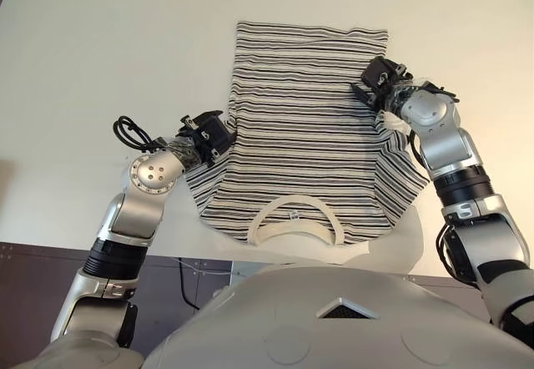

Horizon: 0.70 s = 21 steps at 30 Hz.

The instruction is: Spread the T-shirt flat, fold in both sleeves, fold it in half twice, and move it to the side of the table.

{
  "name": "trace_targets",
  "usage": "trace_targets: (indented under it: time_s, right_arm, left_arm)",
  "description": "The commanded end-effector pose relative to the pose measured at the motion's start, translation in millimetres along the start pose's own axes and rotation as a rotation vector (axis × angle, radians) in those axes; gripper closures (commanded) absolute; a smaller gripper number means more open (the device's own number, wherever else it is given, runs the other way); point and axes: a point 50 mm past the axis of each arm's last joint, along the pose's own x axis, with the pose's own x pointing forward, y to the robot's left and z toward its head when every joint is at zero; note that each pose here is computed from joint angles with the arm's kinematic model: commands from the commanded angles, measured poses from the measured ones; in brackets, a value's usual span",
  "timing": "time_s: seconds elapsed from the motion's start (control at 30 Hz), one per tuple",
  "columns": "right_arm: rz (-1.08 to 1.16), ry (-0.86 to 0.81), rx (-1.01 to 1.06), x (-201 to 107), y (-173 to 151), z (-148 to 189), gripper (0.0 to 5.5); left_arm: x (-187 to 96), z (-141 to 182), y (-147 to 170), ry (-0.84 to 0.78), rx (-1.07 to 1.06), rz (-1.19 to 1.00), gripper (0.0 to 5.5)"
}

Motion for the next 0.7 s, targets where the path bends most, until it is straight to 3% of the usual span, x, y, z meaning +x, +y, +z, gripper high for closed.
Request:
trace_targets:
  time_s: [0.03,0.37,0.47,0.53,0.6,0.7]
  right_arm:
    - [-0.007,0.131,0.022,10,0,-27,2.64]
    - [-0.037,0.09,0.029,4,-6,-26,2.64]
    - [-0.164,-0.078,0.1,-4,-24,-1,2.64]
    - [-0.193,-0.255,0.18,-24,-32,24,2.64]
    - [-0.029,-0.334,0.178,-62,-20,29,2.64]
    - [0.235,-0.161,0.111,-121,9,-11,2.64]
  left_arm:
    - [5,-14,-12,0.077,-0.015,-0.024,3.08]
    - [9,-13,11,0.071,0.013,0.137,3.08]
    - [7,-1,15,0.012,0.011,0.161,3.08]
    - [4,9,25,-0.027,-0.007,0.207,3.08]
    - [-3,20,34,-0.054,-0.023,0.261,3.08]
    - [-30,20,46,-0.051,-0.097,0.385,3.08]
